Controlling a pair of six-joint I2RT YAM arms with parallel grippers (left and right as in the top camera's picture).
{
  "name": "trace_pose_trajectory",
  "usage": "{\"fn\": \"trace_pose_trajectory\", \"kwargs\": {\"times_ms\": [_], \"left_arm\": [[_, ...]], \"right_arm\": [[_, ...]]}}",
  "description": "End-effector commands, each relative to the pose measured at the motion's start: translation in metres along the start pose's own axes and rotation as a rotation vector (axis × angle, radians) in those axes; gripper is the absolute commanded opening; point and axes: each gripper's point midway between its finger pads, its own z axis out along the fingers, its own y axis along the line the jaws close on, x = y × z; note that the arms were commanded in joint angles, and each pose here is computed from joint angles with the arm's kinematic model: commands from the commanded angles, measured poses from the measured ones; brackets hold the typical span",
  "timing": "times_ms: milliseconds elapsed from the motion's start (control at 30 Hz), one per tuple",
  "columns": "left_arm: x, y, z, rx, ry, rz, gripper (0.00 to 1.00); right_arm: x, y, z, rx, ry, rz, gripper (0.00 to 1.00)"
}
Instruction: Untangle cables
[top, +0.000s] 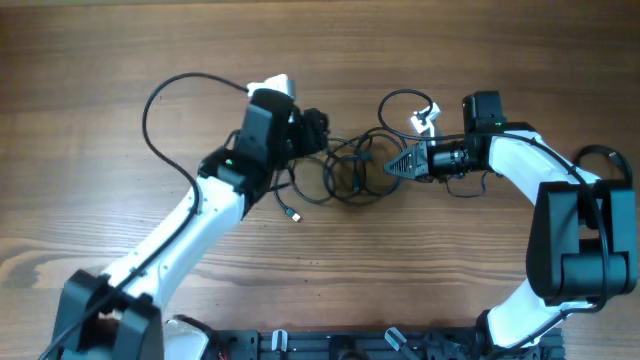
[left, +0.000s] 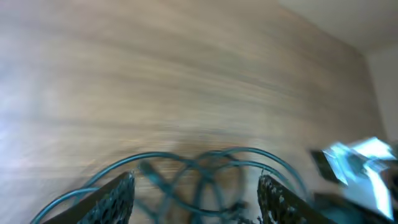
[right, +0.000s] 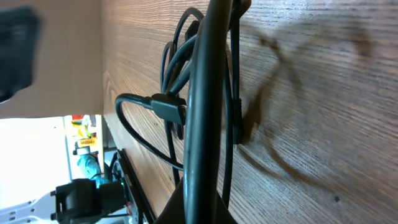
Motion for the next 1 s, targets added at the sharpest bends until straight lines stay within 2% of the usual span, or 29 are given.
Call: {"fn": "trace_pose_trajectory", "kwargs": {"times_ms": [0,167,300,400,467,567,600,633,700,767,867,967], "left_arm": [[0.020,0.021,0.025,-0.040,0.098,-0.161,0.65],[0.047,0.040,0.051,-0.101,0.182,-0.387,0.59],[0.044,0.014,0.053,0.041,0.245,-0.492,0.57],[0.039,0.018,0.053,0.036,0.230,-0.543,0.41],[0.038,0.024,0.053,0.017,0.233,-0.621,0.40],[0.032,0.024,0.052,0.039,0.239,-0.665,0.43],[0.031,0.027,0.051,0.033,0.238,-0.667,0.56],[0.033,0.033,0.052,0.003,0.227,-0.657,0.61],[0.036,0.053,0.052,-0.098,0.186,-0.666,0.56],[0.044,0.059,0.051,-0.136,0.208,-0.727,0.50],[0.053,0.039,0.046,-0.050,0.331,-0.814,0.48],[0.054,0.041,0.046,-0.058,0.334,-0.837,0.48]], "right_arm": [[0.001,0.009,0.001,-0.038,0.001,-0.074,0.04],[0.005,0.014,0.009,-0.039,0.026,-0.155,0.04],[0.009,0.017,0.014,-0.038,0.043,-0.163,0.04],[0.012,0.020,0.018,-0.042,0.058,-0.174,0.04],[0.015,0.022,0.021,-0.045,0.072,-0.194,0.04],[0.017,0.025,0.025,-0.048,0.083,-0.202,0.04],[0.018,0.025,0.026,-0.049,0.086,-0.202,0.04],[0.019,0.026,0.026,-0.050,0.091,-0.200,0.04],[0.022,0.027,0.027,-0.052,0.102,-0.197,0.04],[0.026,0.028,0.029,-0.054,0.115,-0.215,0.04],[0.028,0.027,0.032,-0.034,0.127,-0.220,0.05],[0.029,0.027,0.033,-0.035,0.132,-0.217,0.05]]}}
